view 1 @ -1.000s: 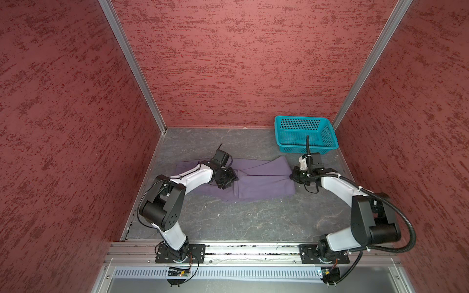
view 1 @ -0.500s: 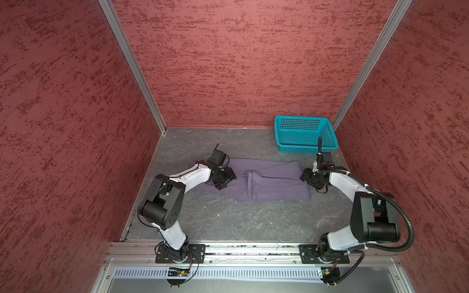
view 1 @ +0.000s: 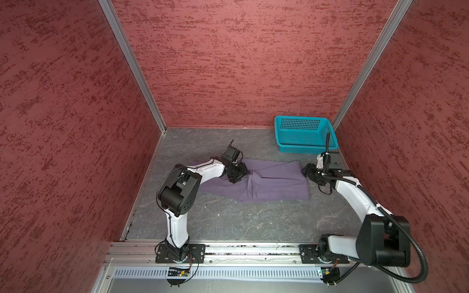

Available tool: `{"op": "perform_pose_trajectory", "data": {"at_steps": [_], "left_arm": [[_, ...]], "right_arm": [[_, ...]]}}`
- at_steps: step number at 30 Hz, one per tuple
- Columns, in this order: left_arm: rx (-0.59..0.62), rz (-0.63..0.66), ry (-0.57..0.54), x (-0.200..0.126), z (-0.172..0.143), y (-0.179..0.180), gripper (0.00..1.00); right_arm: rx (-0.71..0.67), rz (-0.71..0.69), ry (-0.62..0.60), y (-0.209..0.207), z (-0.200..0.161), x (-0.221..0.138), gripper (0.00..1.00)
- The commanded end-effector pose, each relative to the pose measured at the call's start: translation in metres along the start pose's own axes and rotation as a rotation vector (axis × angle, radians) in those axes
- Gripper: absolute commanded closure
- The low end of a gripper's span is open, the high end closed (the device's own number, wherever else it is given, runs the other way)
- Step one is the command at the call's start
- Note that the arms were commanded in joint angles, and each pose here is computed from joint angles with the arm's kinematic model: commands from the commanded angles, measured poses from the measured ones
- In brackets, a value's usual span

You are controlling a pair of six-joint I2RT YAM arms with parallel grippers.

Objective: Fold and stack the trousers
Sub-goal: Smooth out the trousers at the center of the table.

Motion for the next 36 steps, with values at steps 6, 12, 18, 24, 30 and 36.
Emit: {"op": "perform_pose_trajectory", "data": {"at_steps": [6, 12, 18, 24, 30, 36], "left_arm": [[-0.020, -0.035, 0.009, 0.010, 0.003, -0.009, 0.72], [0.004, -0.042, -0.042, 0.005, 0.023, -0.018, 0.98], [0.142, -0.052, -0.156, -0.021, 0.066, -0.044, 1.00], [0.340, -0.063, -0.310, -0.044, 0.089, -0.065, 0.87], [0.219, 0.024, -0.323, -0.051, 0.094, -0.021, 0.25], [0.134, 0.016, -0.265, -0.057, 0.064, -0.002, 0.58]], "right_arm": [[0.012, 0.008, 0.009, -0.004, -0.004, 0.005, 0.36], [0.020, 0.011, 0.014, -0.003, -0.004, 0.008, 0.37], [0.013, 0.004, 0.015, -0.005, -0.004, 0.009, 0.37], [0.015, 0.002, 0.017, -0.007, -0.006, 0.009, 0.37], [0.021, 0.005, 0.025, -0.008, -0.009, 0.010, 0.36], [0.026, 0.029, 0.041, -0.006, -0.012, 0.010, 0.36]]}}
Point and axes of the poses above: each gripper's point midway between its finger pads, its own x axis out along the fingers, its own y axis along the line the jaws close on, z = x × y, the point moved 5 cm from there along -x, back along the fingers, and after that the axes turned 15 degrees about x, right-handed, at the moved point
